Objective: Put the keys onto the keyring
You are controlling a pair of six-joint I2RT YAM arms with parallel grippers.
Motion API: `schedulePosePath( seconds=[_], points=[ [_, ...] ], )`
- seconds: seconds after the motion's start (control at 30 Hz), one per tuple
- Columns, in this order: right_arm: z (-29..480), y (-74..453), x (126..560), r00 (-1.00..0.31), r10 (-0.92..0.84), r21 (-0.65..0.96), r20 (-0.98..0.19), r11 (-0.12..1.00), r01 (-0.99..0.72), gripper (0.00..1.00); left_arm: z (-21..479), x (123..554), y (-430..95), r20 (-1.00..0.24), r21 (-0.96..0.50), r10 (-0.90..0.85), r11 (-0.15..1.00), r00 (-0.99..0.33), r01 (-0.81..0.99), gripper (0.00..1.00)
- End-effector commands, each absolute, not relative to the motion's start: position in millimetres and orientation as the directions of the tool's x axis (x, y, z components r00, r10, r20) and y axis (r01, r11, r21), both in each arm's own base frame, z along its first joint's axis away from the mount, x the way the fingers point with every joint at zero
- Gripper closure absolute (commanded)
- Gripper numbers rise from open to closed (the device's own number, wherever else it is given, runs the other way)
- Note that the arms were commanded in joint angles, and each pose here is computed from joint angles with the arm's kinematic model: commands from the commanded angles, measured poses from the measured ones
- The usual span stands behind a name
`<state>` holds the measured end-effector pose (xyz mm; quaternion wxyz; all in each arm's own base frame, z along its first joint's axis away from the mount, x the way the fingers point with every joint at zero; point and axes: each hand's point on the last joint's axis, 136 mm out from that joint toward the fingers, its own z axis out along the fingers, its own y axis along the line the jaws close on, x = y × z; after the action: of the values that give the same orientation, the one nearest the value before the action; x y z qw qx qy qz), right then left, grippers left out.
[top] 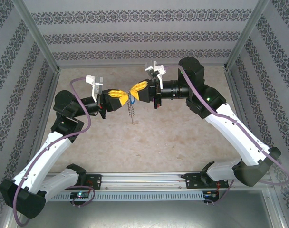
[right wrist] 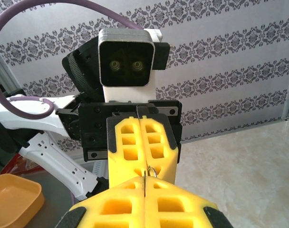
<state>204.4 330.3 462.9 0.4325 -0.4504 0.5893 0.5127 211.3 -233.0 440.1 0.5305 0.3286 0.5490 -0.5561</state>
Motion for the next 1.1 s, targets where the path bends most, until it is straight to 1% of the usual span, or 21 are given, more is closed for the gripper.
schedulePosePath(
  seconds=[0.0,0.37,1.07],
  points=[
    [476.8,324.7,207.4,-0.170,-0.052,0.165,-0.984,0.091,-0.982,1.00,453.8,199.4,-234.1,-0.959,-0.197,-0.233,0.133,-0.163,0.971,1.00],
    [475.4,322.6,208.3,-0.180,-0.039,0.175,-0.983,0.099,-0.980,1.00,453.1,200.2,-234.8,-0.959,-0.196,-0.232,0.129,-0.163,0.972,1.00],
    [463.8,327.1,203.3,-0.209,-0.087,0.206,-0.974,0.050,-0.977,1.00,454.7,200.2,-235.0,-0.959,-0.193,-0.232,0.127,-0.160,0.973,1.00]
  ],
)
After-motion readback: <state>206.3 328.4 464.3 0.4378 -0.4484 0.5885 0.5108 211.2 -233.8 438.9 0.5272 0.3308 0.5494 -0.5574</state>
